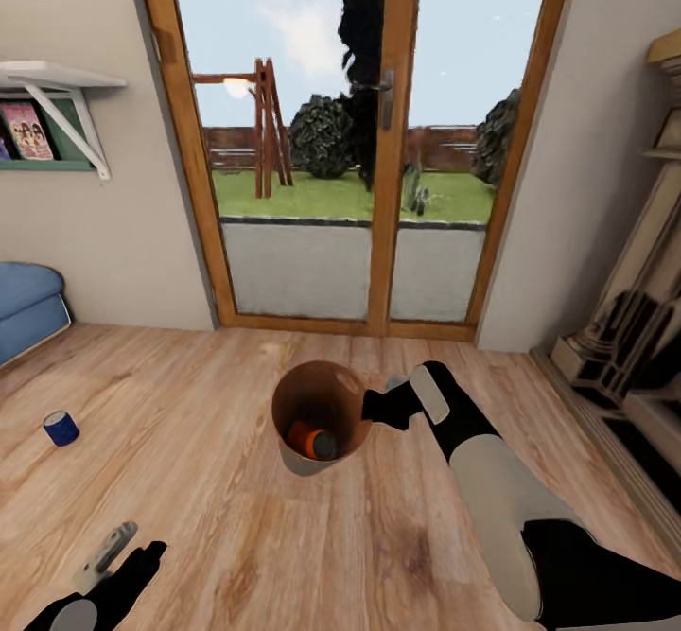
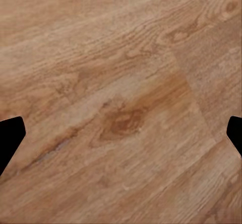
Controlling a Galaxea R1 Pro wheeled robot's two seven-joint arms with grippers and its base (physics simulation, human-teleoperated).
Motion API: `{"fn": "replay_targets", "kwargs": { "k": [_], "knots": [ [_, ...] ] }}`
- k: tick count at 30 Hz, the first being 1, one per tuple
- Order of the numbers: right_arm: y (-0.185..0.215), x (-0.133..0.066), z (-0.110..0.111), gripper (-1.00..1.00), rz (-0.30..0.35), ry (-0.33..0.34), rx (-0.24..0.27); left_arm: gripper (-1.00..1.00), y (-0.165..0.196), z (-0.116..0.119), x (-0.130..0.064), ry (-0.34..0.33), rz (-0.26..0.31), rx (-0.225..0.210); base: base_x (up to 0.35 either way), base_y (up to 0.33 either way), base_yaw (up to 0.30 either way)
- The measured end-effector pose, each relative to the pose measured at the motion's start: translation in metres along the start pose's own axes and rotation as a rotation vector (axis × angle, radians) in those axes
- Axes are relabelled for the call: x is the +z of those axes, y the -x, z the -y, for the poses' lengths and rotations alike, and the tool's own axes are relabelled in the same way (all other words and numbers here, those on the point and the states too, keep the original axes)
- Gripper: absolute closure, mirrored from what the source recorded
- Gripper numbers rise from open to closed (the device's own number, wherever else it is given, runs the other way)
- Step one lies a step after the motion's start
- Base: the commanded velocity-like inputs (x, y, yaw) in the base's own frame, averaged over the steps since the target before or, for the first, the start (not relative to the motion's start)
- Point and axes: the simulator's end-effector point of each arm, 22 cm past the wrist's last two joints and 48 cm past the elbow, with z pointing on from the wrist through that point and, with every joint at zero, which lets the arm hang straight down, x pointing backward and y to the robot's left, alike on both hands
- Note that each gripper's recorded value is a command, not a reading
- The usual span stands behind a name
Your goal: Put the three can of soda from the living room inside the tash can in the kitchen.
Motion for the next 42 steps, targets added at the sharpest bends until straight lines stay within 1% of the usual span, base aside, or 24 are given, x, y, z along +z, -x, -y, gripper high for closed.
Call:
{"fn": "replay_targets", "kwargs": {
  "k": [2, 4, 6, 8, 9, 11, 12, 14, 16, 18, 22, 25, 26, 28, 29, 31, 32, 33, 35, 37, 38, 39, 40, 42],
  "knots": [
    [-0.005, 0.004, 0.009, 1.0, -0.015, -0.025, -0.001, -1.0, -0.001, 0.0, 0.0, 0.001, -0.001, 0.0, 0.308, 0.184, 0.157],
    [-0.005, 0.004, 0.032, 1.0, -0.022, -0.073, -0.001, -1.0, -0.001, 0.0, 0.001, 0.002, -0.001, -0.001, 0.312, 0.173, 0.086],
    [0.002, -0.002, 0.056, 1.0, -0.012, -0.118, -0.001, -1.0, -0.002, 0.0, 0.001, 0.003, 0.001, -0.003, 0.314, 0.167, 0.044],
    [0.007, -0.009, 0.079, 1.0, -0.006, -0.13, 0.03, -1.0, -0.002, -0.001, 0.001, 0.006, 0.002, -0.003, 0.315, 0.162, 0.02],
    [0.011, -0.013, 0.089, 1.0, 0.002, -0.145, 0.031, -1.0, -0.002, -0.001, 0.001, 0.006, 0.002, -0.003, 0.316, 0.159, 0.011],
    [0.014, -0.022, 0.119, 1.0, 0.006, -0.142, 0.064, -1.0, -0.003, -0.002, 0.001, 0.009, 0.001, -0.004, 0.316, 0.158, 0.006],
    [0.015, -0.025, 0.13, 1.0, 0.007, -0.158, 0.057, -1.0, -0.003, -0.002, 0.001, 0.01, 0.001, -0.004, 0.316, 0.157, 0.004],
    [0.005, -0.024, 0.15, 1.0, -0.019, -0.158, 0.053, -1.0, -0.003, -0.004, 0.001, 0.013, 0.002, -0.005, 0.316, 0.157, 0.002],
    [-0.006, -0.023, 0.162, 1.0, -0.047, -0.131, 0.051, -1.0, -0.001, -0.006, 0.001, 0.017, 0.004, -0.004, 0.316, 0.156, 0.001],
    [-0.018, -0.019, 0.171, 1.0, -0.075, -0.129, 0.056, -1.0, -0.002, -0.007, 0.001, 0.018, 0.003, -0.004, 0.316, 0.156, 0.001],
    [-0.053, -0.01, 0.201, 1.0, -0.146, -0.192, 0.04, -1.0, -0.004, -0.005, 0.0, 0.012, 0.002, -0.003, 0.316, 0.156, 0.0],
    [-0.082, -0.001, 0.215, 1.0, -0.192, -0.212, 0.045, -1.0, -0.002, -0.004, -0.007, 0.0, 0.012, 0.004, 0.316, 0.149, 0.0],
    [-0.095, 0.005, 0.216, 1.0, -0.204, -0.213, 0.033, -1.0, -0.002, -0.003, -0.01, -0.006, 0.014, 0.01, 0.316, 0.142, 0.0],
    [-0.128, 0.014, 0.222, 1.0, -0.276, -0.236, 0.002, -1.0, -0.002, -0.001, -0.011, -0.009, 0.014, 0.013, 0.318, 0.138, 0.0],
    [-0.134, 0.017, 0.229, 1.0, -0.28, -0.265, -0.037, -1.0, -0.003, 0.001, -0.012, -0.014, 0.014, 0.017, 0.319, 0.135, 0.0],
    [-0.128, 0.015, 0.236, 1.0, -0.273, -0.332, -0.134, -1.0, -0.006, 0.011, -0.015, -0.036, 0.008, 0.046, 0.319, 0.132, 0.0],
    [-0.125, 0.014, 0.236, 1.0, -0.267, -0.342, -0.142, -1.0, -0.006, 0.016, -0.016, -0.045, 0.001, 0.063, 0.32, 0.13, 0.0],
    [-0.126, 0.015, 0.233, 1.0, -0.27, -0.332, -0.14, -1.0, -0.006, 0.02, -0.016, -0.052, -0.011, 0.084, 0.321, 0.128, 0.0],
    [-0.127, 0.018, 0.222, 1.0, -0.265, -0.283, -0.102, -1.0, -0.002, 0.044, -0.017, -0.089, -0.056, 0.151, 0.326, 0.113, 0.0],
    [-0.127, 0.02, 0.215, 1.0, -0.261, -0.251, -0.077, -1.0, 0.015, 0.071, -0.019, -0.116, -0.068, 0.204, 0.335, 0.063, 0.061],
    [-0.127, 0.02, 0.216, 1.0, -0.261, -0.256, -0.08, -1.0, 0.022, 0.079, -0.02, -0.117, -0.066, 0.221, 0.339, 0.036, 0.158],
    [-0.127, 0.018, 0.22, 1.0, -0.263, -0.273, -0.092, -1.0, 0.034, 0.09, -0.022, -0.102, -0.069, 0.256, 0.34, 0.029, 0.186],
    [-0.126, 0.017, 0.225, 1.0, -0.265, -0.294, -0.109, -1.0, 0.04, 0.094, -0.023, -0.089, -0.07, 0.274, 0.341, 0.018, 0.225],
    [-0.123, 0.014, 0.232, 1.0, -0.263, -0.32, -0.128, -1.0, 0.056, 0.097, -0.026, -0.018, -0.071, 0.325, 0.342, 0.011, 0.255]
  ]
}}
